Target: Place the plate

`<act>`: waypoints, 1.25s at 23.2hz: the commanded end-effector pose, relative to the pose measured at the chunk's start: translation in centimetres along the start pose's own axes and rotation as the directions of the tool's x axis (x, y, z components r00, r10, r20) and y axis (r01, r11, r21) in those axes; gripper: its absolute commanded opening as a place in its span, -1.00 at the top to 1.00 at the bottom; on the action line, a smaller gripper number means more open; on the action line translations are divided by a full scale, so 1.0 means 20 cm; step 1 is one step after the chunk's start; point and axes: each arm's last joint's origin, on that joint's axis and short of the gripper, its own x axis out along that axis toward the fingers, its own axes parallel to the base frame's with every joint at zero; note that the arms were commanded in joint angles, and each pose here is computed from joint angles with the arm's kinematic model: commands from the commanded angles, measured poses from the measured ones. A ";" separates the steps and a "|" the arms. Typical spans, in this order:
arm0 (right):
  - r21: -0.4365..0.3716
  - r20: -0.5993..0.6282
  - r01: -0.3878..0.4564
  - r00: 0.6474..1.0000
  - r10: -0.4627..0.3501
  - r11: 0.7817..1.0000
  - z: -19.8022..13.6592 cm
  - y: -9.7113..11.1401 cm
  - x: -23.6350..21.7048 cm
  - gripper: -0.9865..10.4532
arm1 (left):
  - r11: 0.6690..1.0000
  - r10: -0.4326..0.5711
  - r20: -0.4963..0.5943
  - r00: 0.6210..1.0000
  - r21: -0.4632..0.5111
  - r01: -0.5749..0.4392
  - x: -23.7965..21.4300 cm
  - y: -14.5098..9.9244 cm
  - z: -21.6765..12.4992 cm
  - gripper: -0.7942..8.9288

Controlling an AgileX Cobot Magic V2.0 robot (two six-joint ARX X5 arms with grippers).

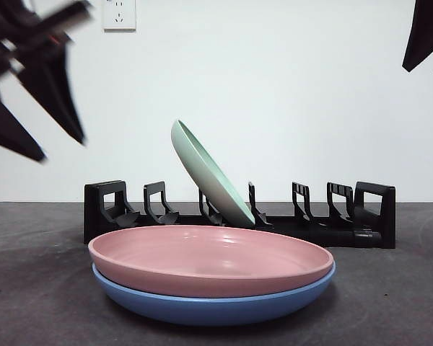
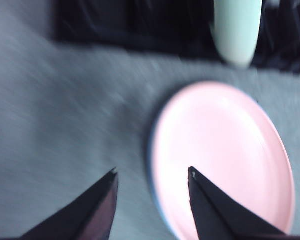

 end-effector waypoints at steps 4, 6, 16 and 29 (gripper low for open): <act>0.009 0.012 -0.030 0.999 0.030 1.000 0.02 0.01 -0.01 0.38 | 0.961 0.018 0.263 0.965 0.263 -0.090 -0.30 0.09 0.06 0.38; 0.022 0.006 -0.043 0.999 0.043 0.999 0.02 0.01 -0.01 0.38 | 0.948 0.039 0.348 0.937 0.282 -0.144 -0.40 0.13 0.05 0.38; 0.091 -0.299 -0.291 0.904 0.305 0.952 0.42 0.16 0.30 0.38 | 0.954 0.067 0.462 0.884 0.230 -0.193 -0.56 0.16 -0.01 0.38; -0.042 -0.311 -0.362 0.890 0.333 0.931 0.71 0.56 0.57 0.38 | 0.957 0.086 0.420 0.904 0.216 -0.191 -0.55 0.17 -0.03 0.38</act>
